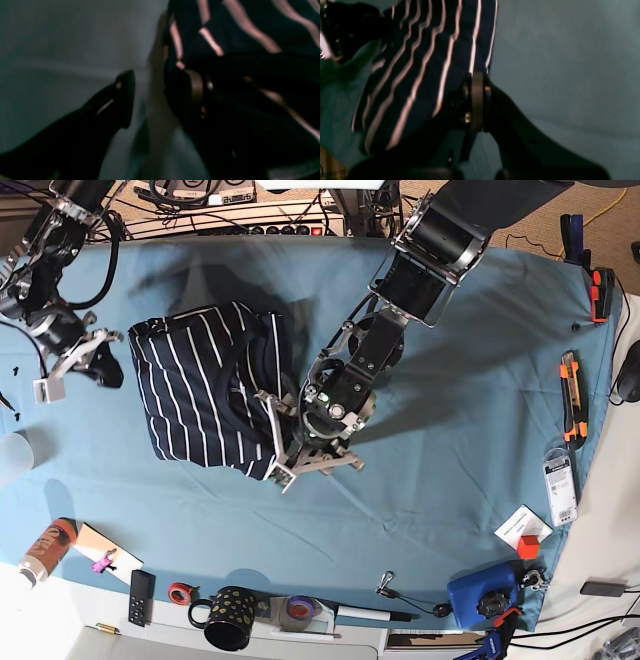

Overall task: Layout the t-shirt on the table in an organized manner, then fold the t-shirt properly
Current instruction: 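Press and tuck the stack edges with both grippers to square it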

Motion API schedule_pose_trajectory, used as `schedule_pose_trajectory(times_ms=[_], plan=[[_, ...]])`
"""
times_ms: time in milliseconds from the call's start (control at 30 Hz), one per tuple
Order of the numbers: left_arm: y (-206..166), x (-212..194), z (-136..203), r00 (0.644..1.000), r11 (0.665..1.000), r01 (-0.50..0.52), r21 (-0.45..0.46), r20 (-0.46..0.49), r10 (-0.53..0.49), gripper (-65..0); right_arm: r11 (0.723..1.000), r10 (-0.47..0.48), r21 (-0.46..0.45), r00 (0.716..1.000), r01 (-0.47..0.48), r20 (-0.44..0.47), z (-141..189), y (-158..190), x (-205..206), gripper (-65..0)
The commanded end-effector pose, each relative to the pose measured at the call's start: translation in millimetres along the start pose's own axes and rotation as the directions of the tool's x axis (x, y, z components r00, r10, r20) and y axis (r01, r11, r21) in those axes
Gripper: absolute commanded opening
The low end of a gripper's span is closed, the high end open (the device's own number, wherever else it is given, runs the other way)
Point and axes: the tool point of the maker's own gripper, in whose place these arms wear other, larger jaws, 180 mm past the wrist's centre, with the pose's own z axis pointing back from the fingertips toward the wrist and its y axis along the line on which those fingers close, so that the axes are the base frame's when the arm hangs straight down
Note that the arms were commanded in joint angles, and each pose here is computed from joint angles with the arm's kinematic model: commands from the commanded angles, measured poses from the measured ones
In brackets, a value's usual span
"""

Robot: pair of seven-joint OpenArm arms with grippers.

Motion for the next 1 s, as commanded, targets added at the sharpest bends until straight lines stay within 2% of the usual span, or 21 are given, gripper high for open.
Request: schedule_pose_trajectory(times_ms=[0, 100, 267, 433, 567, 733, 867, 967], plan=[[-0.2, 40.8, 9.6, 0.995, 1.000, -0.002, 0.003, 0.099, 0.002, -37.1, 1.000, 0.028, 0.004, 0.998, -0.028, 0.064, 4.5, 0.0, 22.8, -65.0], [-1.3, 63.8, 28.2, 0.989, 1.000, -0.018, -0.011, 0.145, 0.020, -37.1, 0.999, 0.028, 0.022, 0.997, -0.030, 0.078, 3.1, 3.4, 31.2, -65.0], [-2.5, 89.2, 57.8, 0.983, 0.999, -0.029, -0.027, 0.183, 0.033, -37.1, 0.993, 0.004, 0.121, 0.996, -0.014, 0.085, 1.8, 21.8, 36.4, -65.0], [-4.5, 82.9, 57.8, 0.985, 0.999, -0.034, -0.031, 0.165, 0.039, -37.1, 0.983, 0.033, 0.179, 0.999, -0.037, 0.025, -11.2, 40.5, 26.0, -65.0], [-8.9, 70.2, 57.0, 0.994, 0.998, -0.046, -0.051, 0.096, 0.051, -37.1, 0.968, 0.090, 0.240, 0.994, -0.071, -0.070, -31.4, 64.0, 5.1, -65.0], [-12.2, 68.6, 67.8, 0.996, 0.997, -0.052, -0.064, 0.068, 0.056, -37.1, 0.970, 0.155, 0.217, 0.965, -0.108, -0.212, -46.9, 66.4, -38.7, -65.0], [-20.5, 61.6, 79.2, 0.993, 0.994, -0.075, -0.078, 0.088, 0.081, -37.1, 0.985, 0.127, 0.151, 0.953, -0.087, -0.277, -47.4, 47.9, -71.2, -65.0], [-27.4, 53.7, 85.1, 0.991, 0.991, -0.094, -0.092, 0.091, 0.103, -37.1, 0.987, 0.091, 0.157, 0.951, -0.045, -0.295, -48.8, 46.0, -80.3, -65.0]])
